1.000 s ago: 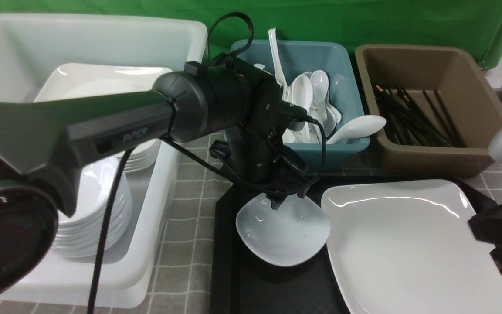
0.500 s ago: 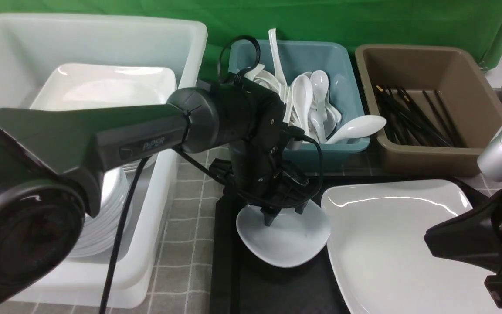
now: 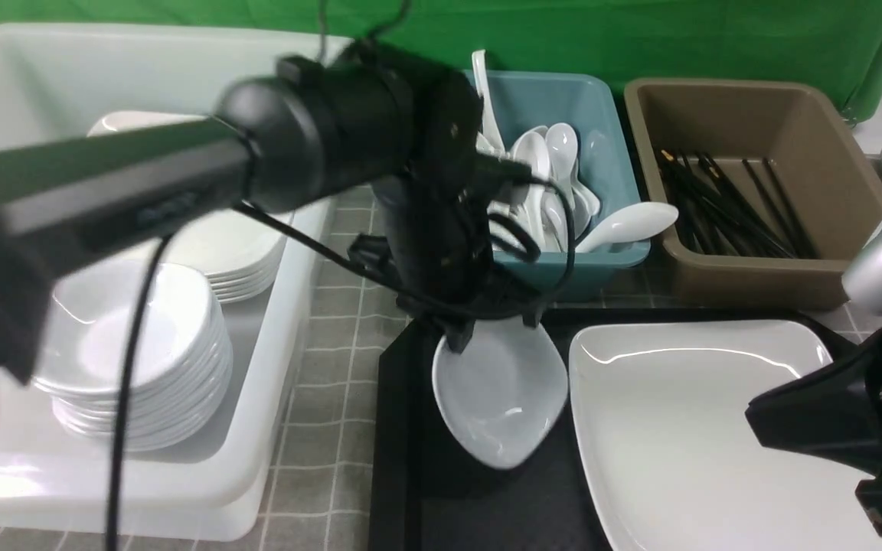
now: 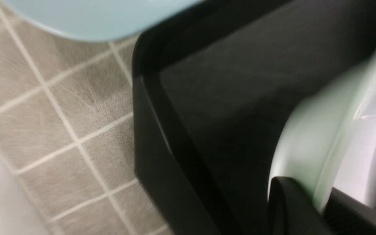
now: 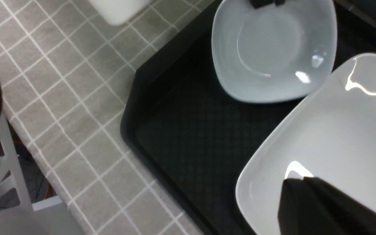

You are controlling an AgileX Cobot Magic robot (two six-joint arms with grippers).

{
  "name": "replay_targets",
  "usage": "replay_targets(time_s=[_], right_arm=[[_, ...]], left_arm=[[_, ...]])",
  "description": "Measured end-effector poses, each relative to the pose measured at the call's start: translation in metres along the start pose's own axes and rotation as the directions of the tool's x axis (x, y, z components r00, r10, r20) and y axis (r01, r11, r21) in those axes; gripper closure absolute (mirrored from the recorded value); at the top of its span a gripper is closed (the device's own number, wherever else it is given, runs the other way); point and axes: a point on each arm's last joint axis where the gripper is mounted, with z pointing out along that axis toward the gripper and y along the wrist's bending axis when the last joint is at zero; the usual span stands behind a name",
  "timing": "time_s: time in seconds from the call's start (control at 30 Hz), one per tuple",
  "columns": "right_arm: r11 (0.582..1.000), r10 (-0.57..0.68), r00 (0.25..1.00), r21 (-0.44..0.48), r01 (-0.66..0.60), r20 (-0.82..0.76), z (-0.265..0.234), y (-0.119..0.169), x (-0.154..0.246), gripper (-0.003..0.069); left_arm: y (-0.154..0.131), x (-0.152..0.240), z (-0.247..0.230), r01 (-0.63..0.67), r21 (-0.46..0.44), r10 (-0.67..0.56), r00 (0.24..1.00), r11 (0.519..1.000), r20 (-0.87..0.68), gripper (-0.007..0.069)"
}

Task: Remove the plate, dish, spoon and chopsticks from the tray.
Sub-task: Use the left arm to put the small plate into the large storage box on the left

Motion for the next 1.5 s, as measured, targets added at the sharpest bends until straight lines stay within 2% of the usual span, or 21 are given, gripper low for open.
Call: replay_targets(time_s=[0.13, 0.23, 0.27, 0.37, 0.5, 0.67, 0.73, 0.97, 1.1, 1.17, 1.37, 1.43, 1.5], right_arm=[[0.998, 0.001, 0.996, -0.056, 0.004, 0.092, -0.012, 0.008, -0.017, 0.0629], [0.991, -0.039, 0.982, -0.116, 0.062, 0.184, -0.024, 0.017, -0.043, 0.0629], [0.991, -0.042, 0.981, -0.119, 0.065, 0.187, -0.024, 0.017, -0.045, 0.0629], [0.972, -0.107, 0.97, -0.181, 0.147, 0.218, -0.023, 0.031, -0.075, 0.0629], [0.951, -0.148, 0.969, -0.241, 0.195, 0.2, -0.004, 0.051, -0.108, 0.0631], [0.943, -0.196, 0.967, -0.24, 0.232, 0.164, 0.023, 0.071, -0.137, 0.0632], [0.939, -0.209, 0.966, -0.244, 0.242, 0.155, 0.035, 0.079, -0.149, 0.0632], [0.936, -0.213, 0.971, -0.261, 0.236, 0.113, 0.075, 0.085, -0.165, 0.0632], [0.938, -0.215, 0.971, -0.257, 0.234, 0.102, 0.082, 0.084, -0.166, 0.0632], [0.938, -0.215, 0.971, -0.256, 0.234, 0.103, 0.082, 0.084, -0.166, 0.0631], [0.939, -0.246, 0.965, -0.222, 0.261, 0.092, 0.082, 0.081, -0.165, 0.0622], [0.943, -0.288, 0.957, -0.159, 0.291, 0.036, 0.081, 0.075, -0.161, 0.0622], [0.957, -0.286, 0.958, -0.066, 0.283, -0.031, 0.076, 0.064, -0.157, 0.0619]], left_arm=[[-0.001, 0.004, -0.047, 0.004, 0.032, -0.007, 0.995, 0.999, 0.101, 0.0596], [0.011, 0.012, -0.098, 0.053, 0.094, -0.071, 0.977, 0.994, 0.202, 0.0596], [0.01, 0.013, -0.101, 0.053, 0.1, -0.073, 0.975, 0.994, 0.208, 0.0596], [0.044, 0.026, -0.147, 0.15, 0.155, -0.191, 0.937, 0.976, 0.294, 0.0596], [0.097, 0.053, -0.176, 0.281, 0.163, -0.322, 0.879, 0.946, 0.352, 0.0596], [0.147, 0.101, -0.183, 0.452, 0.149, -0.474, 0.803, 0.879, 0.362, 0.0596], [0.166, 0.13, -0.176, 0.536, 0.134, -0.545, 0.76, 0.834, 0.354, 0.0596], [0.2, 0.184, -0.144, 0.674, 0.142, -0.672, 0.648, 0.725, 0.36, 0.0596], [0.21, 0.193, -0.123, 0.679, 0.108, -0.658, 0.64, 0.726, 0.397, 0.0581], [0.212, 0.193, -0.119, 0.672, 0.103, -0.649, 0.647, 0.734, 0.4, 0.0555], [0.224, 0.19, -0.102, 0.652, 0.053, -0.618, 0.685, 0.756, 0.386, 0.0353], [0.228, 0.194, -0.108, 0.655, -0.033, -0.602, 0.713, 0.755, 0.36, 0.0278], [0.234, 0.195, -0.122, 0.685, -0.118, -0.612, 0.704, 0.718, 0.36, 0.0229]])
